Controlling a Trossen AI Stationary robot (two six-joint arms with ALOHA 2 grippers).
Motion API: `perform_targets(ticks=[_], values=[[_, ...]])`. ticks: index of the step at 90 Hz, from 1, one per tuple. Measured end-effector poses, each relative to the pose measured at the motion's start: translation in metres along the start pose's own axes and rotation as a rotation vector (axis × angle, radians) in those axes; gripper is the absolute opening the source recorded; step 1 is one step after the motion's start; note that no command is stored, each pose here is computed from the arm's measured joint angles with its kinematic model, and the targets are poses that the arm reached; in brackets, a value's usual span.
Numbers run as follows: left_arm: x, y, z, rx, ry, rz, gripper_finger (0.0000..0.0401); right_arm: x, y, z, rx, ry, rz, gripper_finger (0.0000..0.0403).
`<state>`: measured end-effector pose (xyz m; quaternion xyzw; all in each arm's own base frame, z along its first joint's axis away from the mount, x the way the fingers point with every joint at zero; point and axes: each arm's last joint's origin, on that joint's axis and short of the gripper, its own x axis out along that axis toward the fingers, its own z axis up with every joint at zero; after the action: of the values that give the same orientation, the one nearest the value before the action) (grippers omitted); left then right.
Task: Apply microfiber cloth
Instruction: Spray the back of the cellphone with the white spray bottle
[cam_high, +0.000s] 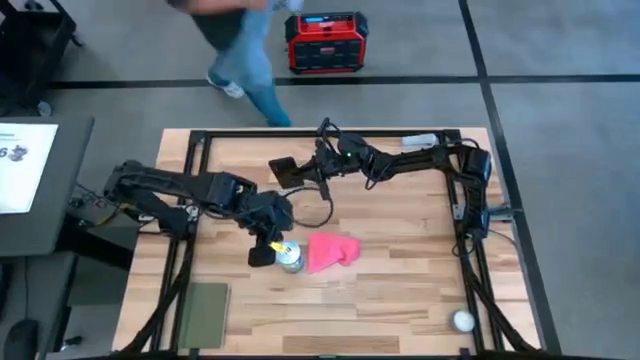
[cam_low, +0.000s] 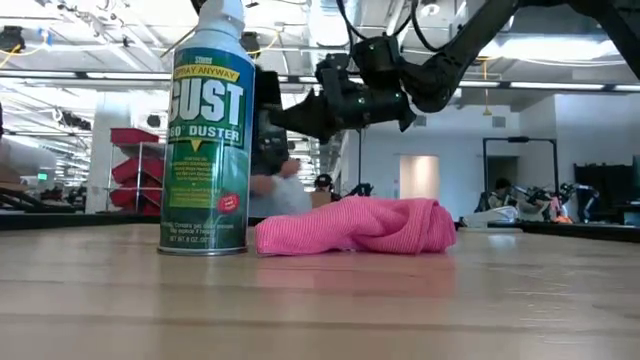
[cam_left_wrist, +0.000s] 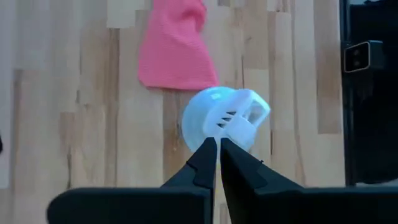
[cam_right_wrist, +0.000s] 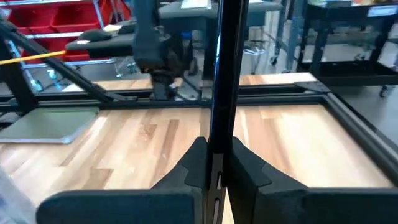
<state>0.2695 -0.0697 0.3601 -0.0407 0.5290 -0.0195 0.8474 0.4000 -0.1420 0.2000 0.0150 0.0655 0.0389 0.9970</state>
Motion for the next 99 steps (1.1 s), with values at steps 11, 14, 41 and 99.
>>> perform_targets(ticks=[11,14,41,99], values=[[-0.012,-0.017,-0.009,-0.032,-0.051,0.033,0.0000,-0.001,0.001,0.003,-0.012,-0.010,0.005,0.0017],[-0.014,-0.021,-0.011,-0.040,-0.063,0.046,0.0000,-0.001,0.001,0.002,-0.010,-0.006,0.008,0.0017],[0.010,-0.037,-0.025,-0.076,-0.041,0.099,0.0000,-0.001,0.000,0.002,-0.010,-0.007,0.018,0.0017],[0.029,-0.019,-0.025,-0.047,-0.036,0.167,0.0000,-0.001,0.000,0.002,-0.011,-0.010,0.021,0.0017]])
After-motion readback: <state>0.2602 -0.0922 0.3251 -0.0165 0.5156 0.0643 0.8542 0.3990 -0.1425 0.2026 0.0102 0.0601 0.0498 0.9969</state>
